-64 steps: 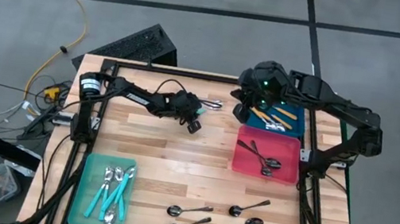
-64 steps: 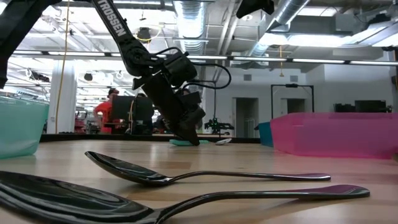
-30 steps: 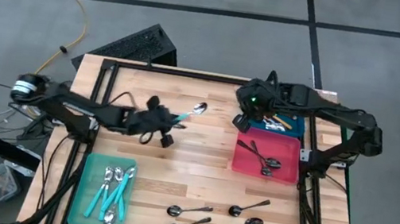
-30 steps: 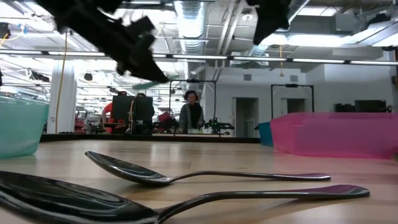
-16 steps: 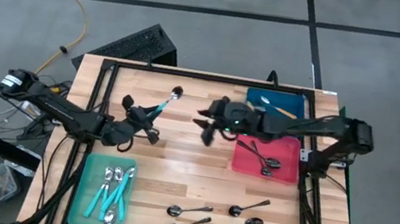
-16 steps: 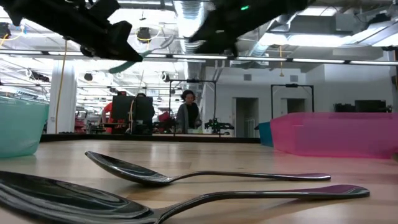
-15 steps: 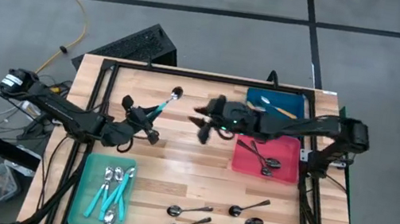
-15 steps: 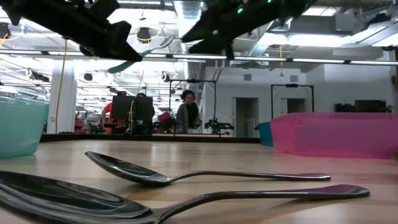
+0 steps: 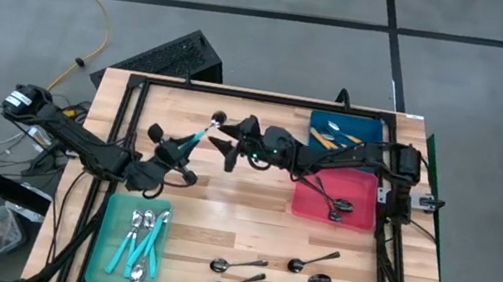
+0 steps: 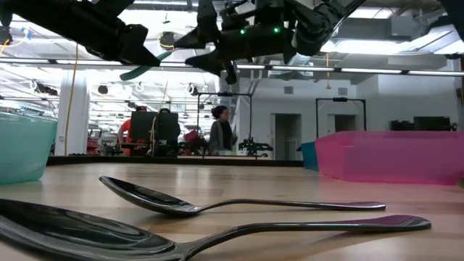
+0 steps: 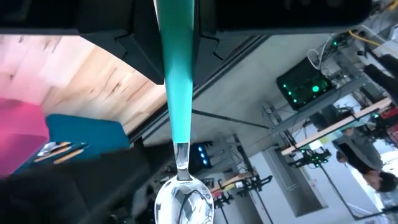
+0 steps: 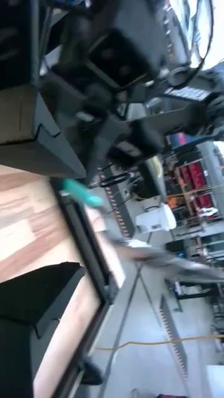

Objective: Sort silverware by color (type)
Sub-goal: Put the blue spoon into the skyblue bin

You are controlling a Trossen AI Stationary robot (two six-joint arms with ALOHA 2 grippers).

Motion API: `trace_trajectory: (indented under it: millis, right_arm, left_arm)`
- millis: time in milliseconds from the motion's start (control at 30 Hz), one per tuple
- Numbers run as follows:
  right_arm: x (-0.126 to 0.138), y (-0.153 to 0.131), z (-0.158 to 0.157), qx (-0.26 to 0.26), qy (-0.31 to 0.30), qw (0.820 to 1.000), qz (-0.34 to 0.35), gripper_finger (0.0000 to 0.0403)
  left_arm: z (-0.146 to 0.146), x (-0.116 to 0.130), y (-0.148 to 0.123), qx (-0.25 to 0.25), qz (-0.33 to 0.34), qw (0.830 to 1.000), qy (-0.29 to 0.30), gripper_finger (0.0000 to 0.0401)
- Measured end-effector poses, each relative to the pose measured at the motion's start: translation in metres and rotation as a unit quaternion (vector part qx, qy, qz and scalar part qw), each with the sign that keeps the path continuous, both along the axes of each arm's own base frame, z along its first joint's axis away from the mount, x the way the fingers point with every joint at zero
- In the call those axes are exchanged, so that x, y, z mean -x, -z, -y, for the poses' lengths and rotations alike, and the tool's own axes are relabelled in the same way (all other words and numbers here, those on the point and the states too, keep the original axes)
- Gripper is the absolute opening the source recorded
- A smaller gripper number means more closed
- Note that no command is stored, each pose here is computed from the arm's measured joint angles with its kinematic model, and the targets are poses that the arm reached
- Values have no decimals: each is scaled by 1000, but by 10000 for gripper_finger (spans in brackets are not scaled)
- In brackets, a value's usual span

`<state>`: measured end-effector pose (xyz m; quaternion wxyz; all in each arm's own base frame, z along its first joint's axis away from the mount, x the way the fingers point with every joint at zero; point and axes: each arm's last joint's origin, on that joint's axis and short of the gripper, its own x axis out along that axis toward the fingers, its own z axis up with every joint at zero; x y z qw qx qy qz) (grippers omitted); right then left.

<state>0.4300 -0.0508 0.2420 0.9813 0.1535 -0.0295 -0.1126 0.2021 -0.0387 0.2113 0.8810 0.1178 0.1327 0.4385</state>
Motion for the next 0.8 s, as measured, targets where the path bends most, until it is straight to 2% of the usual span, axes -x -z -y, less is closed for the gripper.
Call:
trace_trajectory:
  millis: [233,333,467,633,733,800]
  right_arm:
    - [-3,-17,11,5,15,1000,26,254]
    - [-3,-18,16,-4,38,999,32,242]
    - [-2,-16,21,-28,56,998,27,182]
    - [-2,-14,24,-41,28,999,16,42]
    - [-2,-15,24,-31,17,999,15,34]
    - [-2,-14,24,-33,17,999,10,34]
  left_arm:
    - [1,0,1,1,-2,1000,1,39]
    - [1,0,1,2,-3,1000,4,39]
    - [1,0,1,2,-3,1000,4,39]
    - [1,0,2,2,-9,1000,8,39]
    - [1,0,2,8,-8,1000,18,39]
    - [0,-1,3,7,-18,999,28,53]
